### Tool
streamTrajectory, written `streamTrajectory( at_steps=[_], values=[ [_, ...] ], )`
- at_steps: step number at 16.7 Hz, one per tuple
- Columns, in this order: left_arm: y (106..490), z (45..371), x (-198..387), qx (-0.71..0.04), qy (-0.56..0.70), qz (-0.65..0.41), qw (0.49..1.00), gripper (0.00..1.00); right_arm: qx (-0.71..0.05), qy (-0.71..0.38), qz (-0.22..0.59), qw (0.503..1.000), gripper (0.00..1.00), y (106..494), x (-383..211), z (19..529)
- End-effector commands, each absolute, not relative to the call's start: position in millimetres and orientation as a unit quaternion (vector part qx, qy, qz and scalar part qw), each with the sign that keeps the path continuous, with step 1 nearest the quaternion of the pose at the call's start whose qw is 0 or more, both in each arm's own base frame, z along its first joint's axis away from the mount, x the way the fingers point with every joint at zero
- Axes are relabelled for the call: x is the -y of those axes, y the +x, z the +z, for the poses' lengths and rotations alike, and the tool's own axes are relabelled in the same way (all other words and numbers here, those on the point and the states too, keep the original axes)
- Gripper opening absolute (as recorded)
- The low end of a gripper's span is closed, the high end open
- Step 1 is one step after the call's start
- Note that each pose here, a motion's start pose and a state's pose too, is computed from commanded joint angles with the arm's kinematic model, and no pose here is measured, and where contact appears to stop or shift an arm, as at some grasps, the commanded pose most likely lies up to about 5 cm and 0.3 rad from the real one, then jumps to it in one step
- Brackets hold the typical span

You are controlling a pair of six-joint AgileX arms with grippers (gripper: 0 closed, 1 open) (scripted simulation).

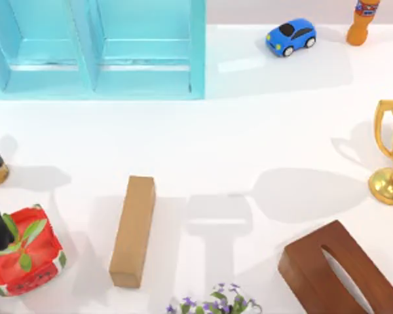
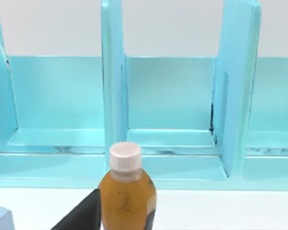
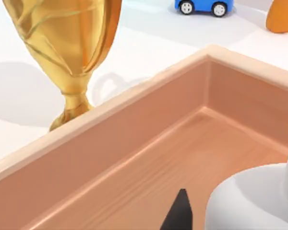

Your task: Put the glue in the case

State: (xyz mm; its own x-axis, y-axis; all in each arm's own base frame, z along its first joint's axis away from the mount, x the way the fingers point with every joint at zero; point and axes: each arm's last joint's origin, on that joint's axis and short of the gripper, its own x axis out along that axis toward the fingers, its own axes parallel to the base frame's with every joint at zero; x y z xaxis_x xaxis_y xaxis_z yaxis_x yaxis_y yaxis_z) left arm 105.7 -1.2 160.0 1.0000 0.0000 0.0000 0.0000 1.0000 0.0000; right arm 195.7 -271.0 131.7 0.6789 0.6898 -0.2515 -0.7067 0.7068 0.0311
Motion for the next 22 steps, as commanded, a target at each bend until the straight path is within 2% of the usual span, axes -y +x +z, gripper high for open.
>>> streamTrajectory(
  at_steps=[9,17,22],
  values=[
    [106,160,1,0.000,0.000,0.000,1.000,1.00,-0.129,-0.059,0.377,0.915,0.00,226,247,108],
    [106,160,1,0.000,0.000,0.000,1.000,1.00,-0.123,-0.037,0.380,0.916,0.00,232,234,100],
    [106,160,1,0.000,0.000,0.000,1.000,1.00,-0.123,-0.037,0.380,0.916,0.38,232,234,100]
  ],
)
